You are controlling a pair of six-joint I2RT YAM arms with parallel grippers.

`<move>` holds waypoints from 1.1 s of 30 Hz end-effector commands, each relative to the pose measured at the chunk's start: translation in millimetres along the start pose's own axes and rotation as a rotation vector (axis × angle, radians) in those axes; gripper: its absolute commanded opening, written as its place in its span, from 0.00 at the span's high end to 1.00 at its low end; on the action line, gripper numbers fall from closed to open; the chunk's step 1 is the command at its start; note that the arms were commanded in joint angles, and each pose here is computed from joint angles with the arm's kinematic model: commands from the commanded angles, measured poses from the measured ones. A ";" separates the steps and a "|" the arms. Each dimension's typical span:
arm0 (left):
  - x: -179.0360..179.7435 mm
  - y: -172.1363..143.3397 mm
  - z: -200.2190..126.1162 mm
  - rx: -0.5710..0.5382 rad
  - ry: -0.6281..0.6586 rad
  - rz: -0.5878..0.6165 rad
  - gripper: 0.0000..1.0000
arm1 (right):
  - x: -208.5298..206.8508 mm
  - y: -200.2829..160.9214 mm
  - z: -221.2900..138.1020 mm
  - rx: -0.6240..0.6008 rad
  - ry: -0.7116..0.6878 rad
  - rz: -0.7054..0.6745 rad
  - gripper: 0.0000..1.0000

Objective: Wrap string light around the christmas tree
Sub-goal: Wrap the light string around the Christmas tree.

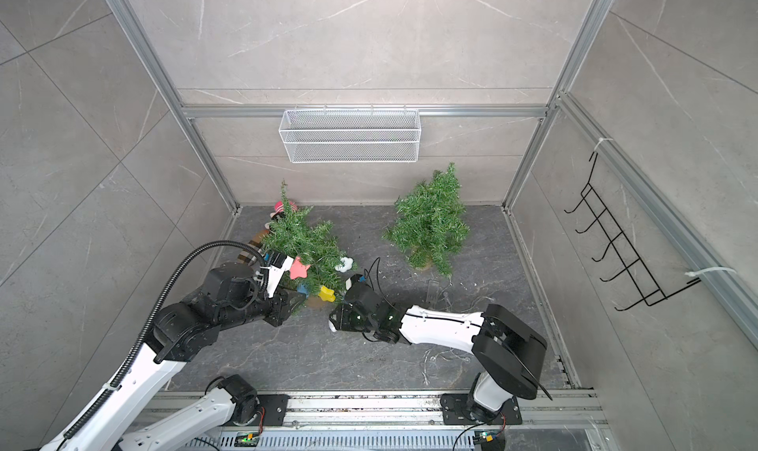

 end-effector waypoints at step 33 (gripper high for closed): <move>-59.7 5.6 57.0 -0.110 -0.075 0.366 0.42 | 63.3 9.5 -108.9 -0.126 0.370 0.078 1.00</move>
Point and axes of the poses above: each gripper's point midway between its finger pads, its own z axis out along the fingers, its own x axis along the line the jaws close on, y = z × x, the point moved 9 cm from there along -z, back along the fingers, and after that the axes turned 7 degrees about z, right-handed, at the moved point
